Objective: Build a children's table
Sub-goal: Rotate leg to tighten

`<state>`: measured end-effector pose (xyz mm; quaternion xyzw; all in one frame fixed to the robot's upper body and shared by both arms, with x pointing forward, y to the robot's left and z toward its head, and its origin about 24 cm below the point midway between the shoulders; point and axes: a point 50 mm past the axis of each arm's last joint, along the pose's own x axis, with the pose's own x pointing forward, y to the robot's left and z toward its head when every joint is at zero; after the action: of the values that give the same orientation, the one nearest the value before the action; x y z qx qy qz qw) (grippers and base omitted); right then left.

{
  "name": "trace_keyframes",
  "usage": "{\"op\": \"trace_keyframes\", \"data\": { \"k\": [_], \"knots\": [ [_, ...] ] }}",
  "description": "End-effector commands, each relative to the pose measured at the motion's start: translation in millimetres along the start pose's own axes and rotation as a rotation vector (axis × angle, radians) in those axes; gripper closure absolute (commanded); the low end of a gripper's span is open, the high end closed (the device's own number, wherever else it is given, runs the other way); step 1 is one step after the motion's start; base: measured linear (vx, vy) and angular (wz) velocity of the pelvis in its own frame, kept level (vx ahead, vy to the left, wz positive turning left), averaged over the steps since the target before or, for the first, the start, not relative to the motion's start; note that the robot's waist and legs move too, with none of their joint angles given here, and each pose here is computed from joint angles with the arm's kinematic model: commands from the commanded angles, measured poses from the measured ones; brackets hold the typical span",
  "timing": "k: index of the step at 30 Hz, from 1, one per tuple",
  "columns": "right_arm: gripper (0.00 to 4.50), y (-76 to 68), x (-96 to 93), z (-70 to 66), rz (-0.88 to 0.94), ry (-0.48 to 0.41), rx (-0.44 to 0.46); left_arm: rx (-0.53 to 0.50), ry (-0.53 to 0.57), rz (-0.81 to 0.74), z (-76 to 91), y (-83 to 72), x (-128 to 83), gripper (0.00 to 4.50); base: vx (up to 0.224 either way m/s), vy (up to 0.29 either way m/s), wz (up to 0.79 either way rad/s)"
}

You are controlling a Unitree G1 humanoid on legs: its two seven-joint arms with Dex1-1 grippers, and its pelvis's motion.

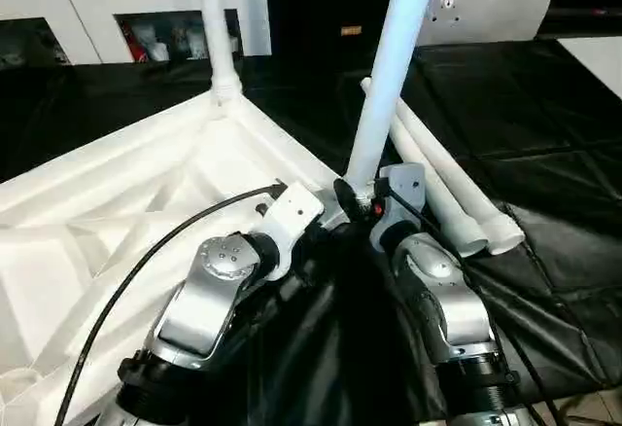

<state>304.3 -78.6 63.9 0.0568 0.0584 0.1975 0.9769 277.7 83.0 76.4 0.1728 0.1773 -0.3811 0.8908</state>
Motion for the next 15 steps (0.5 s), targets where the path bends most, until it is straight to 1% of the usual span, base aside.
{"op": "trace_keyframes", "data": {
  "k": [1,2,4,6,7,8,9,10,11,12,15],
  "knots": [
    [1.08,18.6,-0.3,-24.6,0.110,0.111,0.028,0.036,0.038,-0.026,-6.1,-2.7,2,4.50,0.000,0.000,0.00],
    [0.99,17.7,-0.5,-24.2,0.110,0.109,0.026,0.039,0.041,-0.026,-6.9,-1.8,1,4.50,0.000,0.000,0.00],
    [0.70,9.6,-3.2,-20.0,0.111,0.083,0.017,0.055,0.056,-0.044,-12.2,3.3,-4,4.50,0.000,0.000,0.00],
    [0.56,-4.0,-8.6,-12.1,0.111,0.033,-0.004,0.075,0.060,-0.060,-16.8,9.7,-9,4.50,0.000,0.000,0.00],
    [0.42,-8.4,-11.1,-8.6,0.122,0.014,-0.004,0.076,0.062,-0.067,-18.4,12.0,-10,4.50,0.000,0.000,0.00],
    [0.42,-14.9,-17.4,-1.6,0.178,-0.018,-0.027,0.093,0.064,-0.092,-21.3,15.6,-13,4.50,0.000,0.000,0.00],
    [0.29,-16.8,-21.3,1.1,0.223,-0.024,-0.047,0.095,0.067,-0.104,-23.3,17.5,-14,4.50,0.000,0.000,0.00],
    [0.29,-17.4,-22.9,2.0,0.241,-0.025,-0.055,0.095,0.069,-0.108,-24.0,18.2,-15,4.50,0.000,0.000,0.00],
    [0.20,-18.3,-25.9,3.4,0.277,-0.024,-0.072,0.095,0.072,-0.114,-25.5,19.6,-16,4.50,0.000,0.000,0.00],
    [0.06,-21.0,-29.6,3.6,0.310,-0.005,-0.091,0.108,0.075,-0.133,-27.2,21.2,-17,4.50,0.000,0.000,0.00],
    [0.02,-24.9,-40.7,7.3,0.453,0.037,-0.137,0.153,0.073,-0.209,-29.7,23.6,-20,4.50,0.000,0.000,0.00]
  ]
}}
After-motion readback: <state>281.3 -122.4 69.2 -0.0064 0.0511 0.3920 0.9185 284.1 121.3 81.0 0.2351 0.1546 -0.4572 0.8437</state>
